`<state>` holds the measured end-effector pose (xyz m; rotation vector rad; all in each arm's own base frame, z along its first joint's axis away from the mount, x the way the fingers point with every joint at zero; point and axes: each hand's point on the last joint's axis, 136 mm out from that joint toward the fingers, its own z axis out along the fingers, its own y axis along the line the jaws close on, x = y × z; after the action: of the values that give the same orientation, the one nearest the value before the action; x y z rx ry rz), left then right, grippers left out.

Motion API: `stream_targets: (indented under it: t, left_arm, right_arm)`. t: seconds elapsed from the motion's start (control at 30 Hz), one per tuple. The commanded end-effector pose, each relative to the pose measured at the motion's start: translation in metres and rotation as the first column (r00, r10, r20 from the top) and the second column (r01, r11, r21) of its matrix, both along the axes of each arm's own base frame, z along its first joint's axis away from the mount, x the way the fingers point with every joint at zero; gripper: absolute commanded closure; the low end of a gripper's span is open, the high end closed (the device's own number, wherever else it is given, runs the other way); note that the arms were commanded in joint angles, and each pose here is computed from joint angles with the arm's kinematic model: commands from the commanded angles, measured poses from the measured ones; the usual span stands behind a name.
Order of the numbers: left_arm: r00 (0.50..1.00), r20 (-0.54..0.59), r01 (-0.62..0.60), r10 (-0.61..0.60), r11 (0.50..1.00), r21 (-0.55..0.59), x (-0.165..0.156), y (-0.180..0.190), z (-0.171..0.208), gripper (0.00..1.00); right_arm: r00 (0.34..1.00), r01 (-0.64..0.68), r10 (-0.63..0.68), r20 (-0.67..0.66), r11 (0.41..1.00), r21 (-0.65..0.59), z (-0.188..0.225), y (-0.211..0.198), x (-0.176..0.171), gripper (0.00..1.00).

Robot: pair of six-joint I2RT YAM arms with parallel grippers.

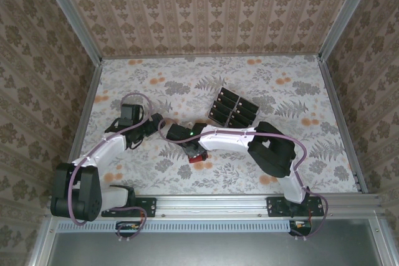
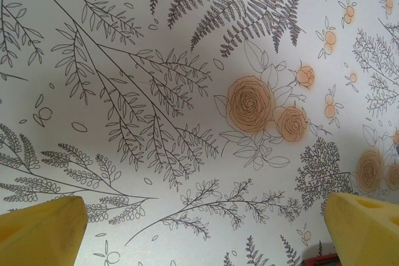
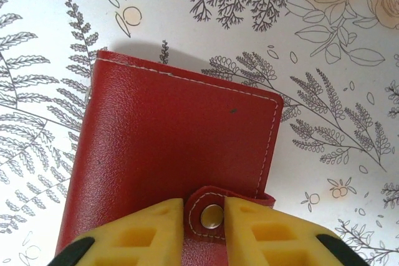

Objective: Put the credit cards into the card holder
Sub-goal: Pick up the card holder from the center of the table.

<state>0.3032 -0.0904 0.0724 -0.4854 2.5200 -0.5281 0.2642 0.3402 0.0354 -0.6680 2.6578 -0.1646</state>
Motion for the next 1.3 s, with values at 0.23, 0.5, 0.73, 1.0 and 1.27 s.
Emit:
stream_targets:
  t: [0.23, 0.5, 0.73, 1.0, 1.27]
  left_arm:
    - [1.0, -0.001, 0.018, -0.018, 1.0, -0.019, -0.001, -0.003, -0.002, 0.0]
    - [0.997, 0.021, 0.074, -0.073, 0.993, -0.087, -0.001, -0.024, 0.003, 0.0]
    - [0.99, 0.053, 0.137, -0.13, 0.979, -0.153, 0.001, -0.056, 0.005, 0.0]
    - [0.988, 0.088, 0.147, -0.128, 0.954, -0.263, 0.005, -0.086, 0.002, 0.02]
    - [0.982, 0.175, 0.136, -0.077, 0.922, -0.362, 0.008, -0.102, 0.012, 0.06]
  right_arm:
    - [1.0, 0.003, -0.002, 0.021, 0.999, -0.035, 0.005, -0.012, 0.007, 1.0]
    - [0.999, 0.019, -0.023, 0.042, 0.994, 0.107, 0.038, -0.006, 0.013, 1.0]
    - [0.999, 0.027, -0.034, 0.033, 0.979, 0.201, 0.054, 0.0, 0.014, 1.0]
    - [0.998, 0.047, -0.057, 0.025, 0.953, 0.299, 0.072, 0.003, 0.015, 1.0]
    - [0.997, 0.054, -0.067, 0.023, 0.926, 0.375, 0.092, 0.007, 0.018, 1.0]
